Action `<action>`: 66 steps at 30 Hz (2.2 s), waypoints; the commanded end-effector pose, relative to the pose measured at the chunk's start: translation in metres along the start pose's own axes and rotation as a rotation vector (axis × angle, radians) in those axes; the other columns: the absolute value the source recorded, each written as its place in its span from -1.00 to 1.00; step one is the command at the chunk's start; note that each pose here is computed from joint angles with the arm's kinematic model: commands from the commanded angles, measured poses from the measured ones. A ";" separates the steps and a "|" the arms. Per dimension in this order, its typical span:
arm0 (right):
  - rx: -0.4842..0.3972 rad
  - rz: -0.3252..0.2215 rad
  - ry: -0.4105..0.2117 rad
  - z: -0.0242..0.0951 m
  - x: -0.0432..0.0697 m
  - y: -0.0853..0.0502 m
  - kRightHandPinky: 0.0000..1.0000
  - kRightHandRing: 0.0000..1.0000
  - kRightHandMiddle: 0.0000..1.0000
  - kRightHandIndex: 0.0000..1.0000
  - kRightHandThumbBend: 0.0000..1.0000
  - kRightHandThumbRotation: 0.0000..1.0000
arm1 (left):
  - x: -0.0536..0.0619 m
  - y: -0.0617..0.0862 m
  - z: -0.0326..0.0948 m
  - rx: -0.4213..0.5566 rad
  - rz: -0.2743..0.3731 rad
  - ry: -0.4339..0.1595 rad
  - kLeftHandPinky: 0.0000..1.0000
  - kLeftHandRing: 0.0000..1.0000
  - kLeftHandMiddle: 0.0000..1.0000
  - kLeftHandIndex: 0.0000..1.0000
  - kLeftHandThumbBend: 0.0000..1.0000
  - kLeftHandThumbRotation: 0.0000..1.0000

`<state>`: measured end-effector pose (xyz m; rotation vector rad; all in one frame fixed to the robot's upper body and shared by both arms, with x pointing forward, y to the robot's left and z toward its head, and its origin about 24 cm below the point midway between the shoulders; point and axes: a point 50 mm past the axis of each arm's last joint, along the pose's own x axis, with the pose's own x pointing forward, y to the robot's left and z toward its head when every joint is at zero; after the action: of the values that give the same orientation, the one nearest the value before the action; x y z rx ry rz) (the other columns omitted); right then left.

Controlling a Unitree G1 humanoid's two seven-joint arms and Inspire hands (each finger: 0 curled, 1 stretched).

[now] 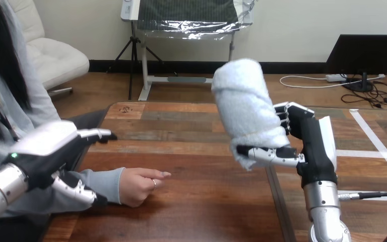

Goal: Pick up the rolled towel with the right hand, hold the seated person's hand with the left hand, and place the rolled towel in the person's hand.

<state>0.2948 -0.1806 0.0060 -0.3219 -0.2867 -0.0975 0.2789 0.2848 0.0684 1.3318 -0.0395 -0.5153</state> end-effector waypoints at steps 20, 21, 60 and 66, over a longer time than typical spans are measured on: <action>0.115 -0.048 -0.176 0.027 0.018 -0.008 -0.40 -0.28 -0.08 -0.06 0.51 -1.00 | 0.021 0.000 -0.010 0.020 -0.023 0.055 0.58 0.65 0.65 0.69 1.00 -0.36; 0.117 -0.048 -0.177 0.027 0.018 -0.008 -0.40 -0.27 -0.07 -0.06 0.52 -1.00 | 0.022 -0.001 -0.010 0.020 -0.025 0.058 0.58 0.65 0.64 0.68 1.00 -0.37; 0.168 -0.011 -0.197 0.026 0.010 -0.006 -0.40 -0.28 -0.08 -0.05 0.49 -1.00 | 0.029 -0.033 -0.001 -0.046 -0.026 0.028 -0.05 0.03 0.10 0.10 0.87 -0.98; 0.144 0.005 -0.194 0.026 0.008 -0.006 -0.39 -0.27 -0.08 -0.05 0.50 -1.00 | 0.030 -0.034 0.001 -0.049 -0.014 0.011 -0.21 -0.11 -0.02 -0.02 0.80 -1.00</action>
<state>0.2822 -0.1792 0.0061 -0.1898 -0.3426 -0.0323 0.2846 0.2776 0.0251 1.2961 0.0377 -0.5153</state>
